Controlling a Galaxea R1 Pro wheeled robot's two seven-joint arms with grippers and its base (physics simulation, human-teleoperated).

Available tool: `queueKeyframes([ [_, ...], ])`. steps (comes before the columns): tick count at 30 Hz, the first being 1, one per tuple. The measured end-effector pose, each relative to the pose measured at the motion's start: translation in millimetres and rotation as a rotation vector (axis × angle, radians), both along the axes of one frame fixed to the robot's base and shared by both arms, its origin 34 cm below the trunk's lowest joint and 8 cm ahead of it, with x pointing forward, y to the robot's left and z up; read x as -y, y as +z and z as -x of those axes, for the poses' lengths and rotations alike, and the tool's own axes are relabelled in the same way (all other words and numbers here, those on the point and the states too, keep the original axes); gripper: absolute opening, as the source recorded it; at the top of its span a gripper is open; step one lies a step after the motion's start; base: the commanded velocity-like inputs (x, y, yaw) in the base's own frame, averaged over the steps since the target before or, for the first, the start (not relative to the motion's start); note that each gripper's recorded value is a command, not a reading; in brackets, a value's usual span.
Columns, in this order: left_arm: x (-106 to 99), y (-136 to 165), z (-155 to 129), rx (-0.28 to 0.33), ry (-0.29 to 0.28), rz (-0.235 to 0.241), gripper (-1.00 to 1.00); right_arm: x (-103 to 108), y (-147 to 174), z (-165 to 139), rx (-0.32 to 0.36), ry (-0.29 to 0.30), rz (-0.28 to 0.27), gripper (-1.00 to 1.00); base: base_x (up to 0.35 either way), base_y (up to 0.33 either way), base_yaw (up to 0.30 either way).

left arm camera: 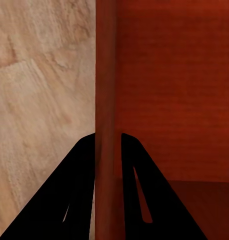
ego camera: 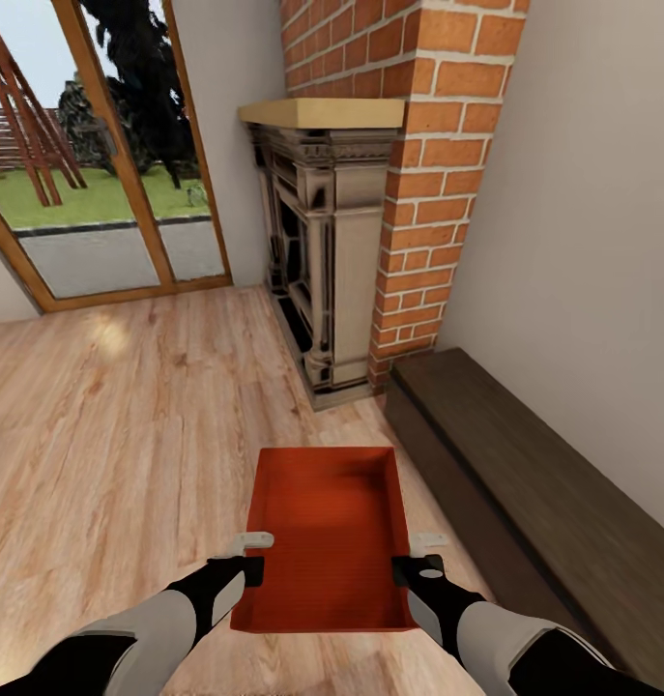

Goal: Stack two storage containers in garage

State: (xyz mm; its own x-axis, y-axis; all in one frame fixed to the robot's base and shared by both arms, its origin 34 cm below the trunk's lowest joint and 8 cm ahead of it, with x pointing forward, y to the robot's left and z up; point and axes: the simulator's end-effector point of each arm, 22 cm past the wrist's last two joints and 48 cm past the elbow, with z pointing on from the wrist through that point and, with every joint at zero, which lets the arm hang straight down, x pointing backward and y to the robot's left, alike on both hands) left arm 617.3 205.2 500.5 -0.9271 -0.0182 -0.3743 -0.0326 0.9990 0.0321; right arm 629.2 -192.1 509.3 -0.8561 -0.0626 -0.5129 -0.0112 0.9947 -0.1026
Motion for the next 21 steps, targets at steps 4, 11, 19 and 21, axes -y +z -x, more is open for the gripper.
queueKeyframes([
  [4,0.2,0.0,0.2,0.000,0.000,0.000,-1.00,0.2,0.0,0.0,0.000,0.000,0.000,-1.00,0.000,0.000,0.291],
  [11,0.1,-0.1,0.3,0.000,0.000,0.000,-1.00,0.1,-0.1,0.1,0.000,0.000,0.000,-1.00,0.000,0.000,0.291],
  [19,0.0,-0.1,0.1,0.000,0.000,0.000,-1.00,0.0,0.0,0.0,0.000,0.000,0.000,-1.00,0.000,0.000,0.291],
  [21,0.1,0.0,0.1,0.000,0.000,0.000,-1.00,0.1,0.0,0.0,0.000,0.000,0.000,-1.00,0.000,0.000,0.291],
])
